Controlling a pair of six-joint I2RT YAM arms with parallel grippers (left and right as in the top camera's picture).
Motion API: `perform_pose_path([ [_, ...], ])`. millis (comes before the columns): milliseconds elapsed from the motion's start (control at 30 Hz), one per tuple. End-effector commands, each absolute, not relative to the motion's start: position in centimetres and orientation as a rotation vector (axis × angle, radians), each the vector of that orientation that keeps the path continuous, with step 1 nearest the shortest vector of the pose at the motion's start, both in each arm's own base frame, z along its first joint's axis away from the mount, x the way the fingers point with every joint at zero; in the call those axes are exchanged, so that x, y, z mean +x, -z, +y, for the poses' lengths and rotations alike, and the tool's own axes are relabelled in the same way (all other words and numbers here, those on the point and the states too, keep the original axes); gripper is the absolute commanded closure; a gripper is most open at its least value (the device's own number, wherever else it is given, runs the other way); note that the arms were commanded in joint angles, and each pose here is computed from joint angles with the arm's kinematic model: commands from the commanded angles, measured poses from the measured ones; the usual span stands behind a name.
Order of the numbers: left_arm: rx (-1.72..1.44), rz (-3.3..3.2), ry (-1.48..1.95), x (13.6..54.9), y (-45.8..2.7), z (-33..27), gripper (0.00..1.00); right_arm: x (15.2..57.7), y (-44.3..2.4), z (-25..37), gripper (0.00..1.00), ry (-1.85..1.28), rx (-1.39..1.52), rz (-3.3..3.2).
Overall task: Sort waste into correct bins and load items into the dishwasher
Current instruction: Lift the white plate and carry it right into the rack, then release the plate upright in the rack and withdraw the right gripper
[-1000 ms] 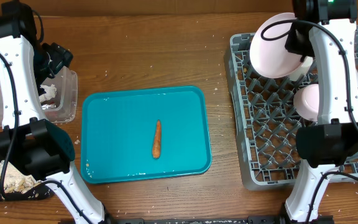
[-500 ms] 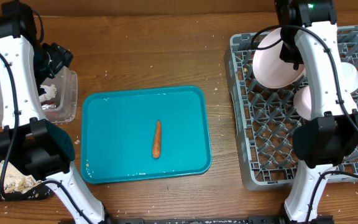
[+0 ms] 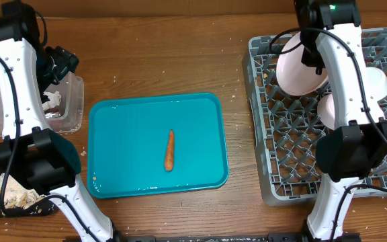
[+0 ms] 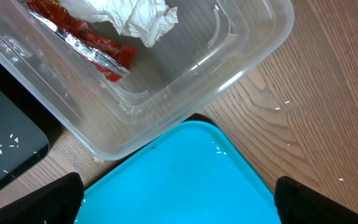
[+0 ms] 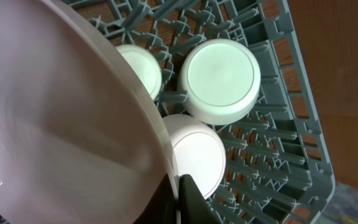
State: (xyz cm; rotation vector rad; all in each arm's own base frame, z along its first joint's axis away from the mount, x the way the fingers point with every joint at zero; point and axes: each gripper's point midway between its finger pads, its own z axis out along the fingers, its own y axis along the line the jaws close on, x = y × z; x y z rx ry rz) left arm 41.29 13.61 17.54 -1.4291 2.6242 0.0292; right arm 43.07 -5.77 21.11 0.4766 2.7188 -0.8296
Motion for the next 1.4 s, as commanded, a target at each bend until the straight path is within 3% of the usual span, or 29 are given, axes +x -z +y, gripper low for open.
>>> perform_pose_path([
  [0, -1.397, 2.625, -0.047, 41.1, -18.1, 13.9, 0.0, 43.2, -21.3, -3.2, 0.96, 0.792, 0.404, 2.724],
  [67, -1.397, 2.625, -0.047, 41.1, -18.1, 13.9, 0.0, 43.2, -21.3, -2.4, 0.94, 0.789, 0.376, 2.725],
  [200, -1.397, 2.625, -0.047, 41.1, -18.1, 13.9, 0.0, 42.8, -21.1, -1.3, 0.78, 0.769, 0.342, 2.751],
  [233, -1.397, 2.625, -0.047, 41.1, -18.1, 13.9, 0.0, 42.6, -21.0, -0.9, 0.48, 0.74, 0.339, 2.766],
  [267, -1.397, 2.625, -0.047, 41.1, -18.1, 13.9, 0.0, 42.5, -21.1, -0.6, 0.0, 0.71, 0.339, 2.779],
  [367, -1.397, 2.625, -0.047, 41.1, -18.1, 13.9, 0.0, 42.1, -22.4, 0.3, 0.0, 0.608, 0.347, 2.787],
  [533, -1.397, 2.625, -0.047, 41.1, -18.1, 13.9, 0.0, 41.1, -28.8, 4.0, 0.0, 0.172, 0.321, 2.695],
  [700, -1.397, 2.625, -0.047, 41.1, -18.1, 13.9, 0.0, 39.2, -34.6, 3.7, 0.0, 0.072, 0.294, 2.545],
  [733, -1.397, 2.625, -0.047, 41.1, -18.1, 13.9, 0.0, 39.0, -35.0, 3.2, 0.05, 0.072, 0.311, 2.532],
  [800, -1.397, 2.625, -0.047, 41.1, -18.1, 13.9, 0.0, 38.9, -35.1, 1.9, 0.51, 0.077, 0.378, 2.524],
  [867, -1.397, 2.625, -0.047, 41.1, -18.1, 13.9, 0.0, 39.1, -34.3, -0.6, 0.84, 0.093, 0.513, 2.523],
  [900, -1.397, 2.625, -0.047, 41.1, -18.1, 13.9, 0.0, 39.2, -34.0, -1.4, 0.92, 0.094, 0.554, 2.525],
  [933, -1.397, 2.625, -0.047, 41.1, -18.1, 13.9, 0.0, 39.4, -33.3, -2.4, 0.96, 0.081, 0.604, 2.534],
  [1033, -1.397, 2.625, -0.047, 41.1, -18.1, 13.9, 0.0, 40.4, -31.1, -4.0, 0.96, -0.028, 0.68, 2.573],
  [1167, -1.397, 2.625, -0.047, 41.1, -18.1, 13.9, 0.0, 42.3, -26.5, -2.8, 0.96, -0.281, 0.641, 2.679],
  [1367, -1.397, 2.625, -0.047, 41.1, -18.1, 13.9, 0.0, 42.8, -20.7, -0.5, 0.96, -0.412, 0.617, 2.797],
])
